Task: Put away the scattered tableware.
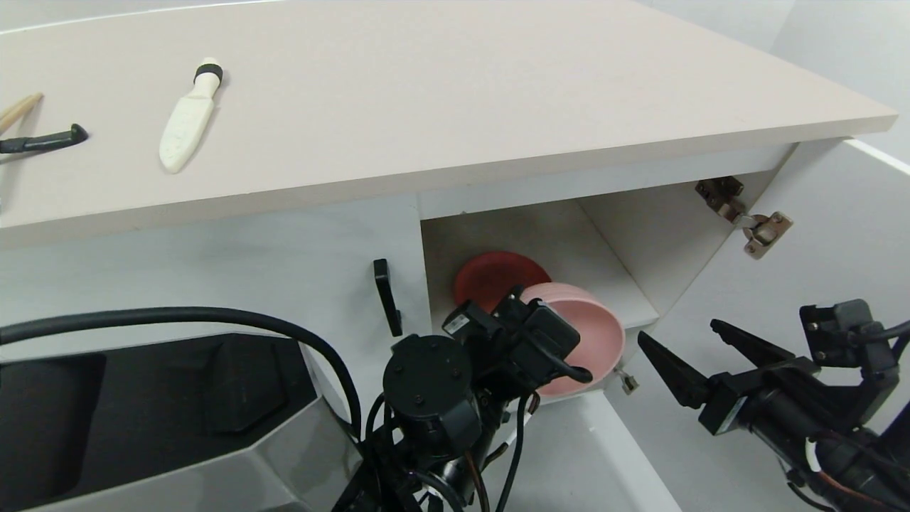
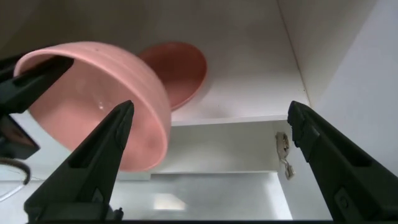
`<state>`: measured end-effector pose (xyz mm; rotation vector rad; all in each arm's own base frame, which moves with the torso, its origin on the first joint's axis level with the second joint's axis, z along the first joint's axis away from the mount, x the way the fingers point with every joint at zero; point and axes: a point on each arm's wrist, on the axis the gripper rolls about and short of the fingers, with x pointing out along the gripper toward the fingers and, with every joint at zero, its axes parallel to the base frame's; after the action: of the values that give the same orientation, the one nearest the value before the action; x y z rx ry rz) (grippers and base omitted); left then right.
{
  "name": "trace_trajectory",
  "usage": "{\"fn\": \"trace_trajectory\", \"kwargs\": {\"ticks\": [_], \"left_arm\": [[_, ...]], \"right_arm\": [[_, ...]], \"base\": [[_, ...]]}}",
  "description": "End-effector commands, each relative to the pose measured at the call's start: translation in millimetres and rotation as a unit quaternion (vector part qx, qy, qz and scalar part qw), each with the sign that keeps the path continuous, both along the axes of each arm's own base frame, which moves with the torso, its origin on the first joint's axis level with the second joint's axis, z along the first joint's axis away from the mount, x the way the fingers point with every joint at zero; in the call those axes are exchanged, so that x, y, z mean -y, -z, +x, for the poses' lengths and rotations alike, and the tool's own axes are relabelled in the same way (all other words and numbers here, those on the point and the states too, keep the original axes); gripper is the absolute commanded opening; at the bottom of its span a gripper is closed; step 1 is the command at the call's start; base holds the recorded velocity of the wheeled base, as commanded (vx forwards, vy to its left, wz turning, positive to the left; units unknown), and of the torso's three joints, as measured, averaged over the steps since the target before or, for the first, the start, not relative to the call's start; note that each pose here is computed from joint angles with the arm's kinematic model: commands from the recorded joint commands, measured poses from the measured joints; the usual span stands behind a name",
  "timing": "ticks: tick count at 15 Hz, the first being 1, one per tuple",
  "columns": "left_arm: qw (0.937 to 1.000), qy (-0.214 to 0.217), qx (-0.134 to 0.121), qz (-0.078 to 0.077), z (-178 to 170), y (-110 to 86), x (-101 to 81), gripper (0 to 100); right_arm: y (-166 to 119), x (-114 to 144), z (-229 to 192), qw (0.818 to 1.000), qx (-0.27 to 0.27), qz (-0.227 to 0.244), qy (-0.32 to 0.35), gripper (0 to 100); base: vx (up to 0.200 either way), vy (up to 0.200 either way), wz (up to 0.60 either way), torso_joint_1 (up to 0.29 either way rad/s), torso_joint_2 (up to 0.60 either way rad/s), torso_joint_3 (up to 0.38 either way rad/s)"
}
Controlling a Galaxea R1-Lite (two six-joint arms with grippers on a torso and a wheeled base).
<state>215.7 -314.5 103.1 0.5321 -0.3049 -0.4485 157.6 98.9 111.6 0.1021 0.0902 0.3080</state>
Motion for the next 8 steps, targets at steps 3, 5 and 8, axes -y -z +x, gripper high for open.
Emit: {"fn": "trace_trajectory", "kwargs": {"ticks": [3, 5, 8], "left_arm": [[0.9991, 0.005, 0.018, -0.039, 3.4, -16.1, 11.0, 0], [0.9984, 0.017, 0.014, -0.051, -0.1, -17.4, 13.6, 0], [0.9934, 0.049, -0.012, -0.103, -13.2, -22.2, 20.1, 0]], "right_arm": [[5.0, -5.1, 2.3, 1.000, -0.012, -0.002, -0.007, 100], [5.0, -8.0, 8.6, 1.000, -0.015, 0.013, -0.003, 100], [11.5, -8.5, 22.4, 0.999, -0.029, 0.021, 0.017, 100]], "base": [[0.000, 0.000, 0.00, 0.000, 0.00, 0.000], [0.000, 0.000, 0.00, 0.000, 0.00, 0.000], [0.000, 0.000, 0.00, 0.000, 0.00, 0.000]]}}
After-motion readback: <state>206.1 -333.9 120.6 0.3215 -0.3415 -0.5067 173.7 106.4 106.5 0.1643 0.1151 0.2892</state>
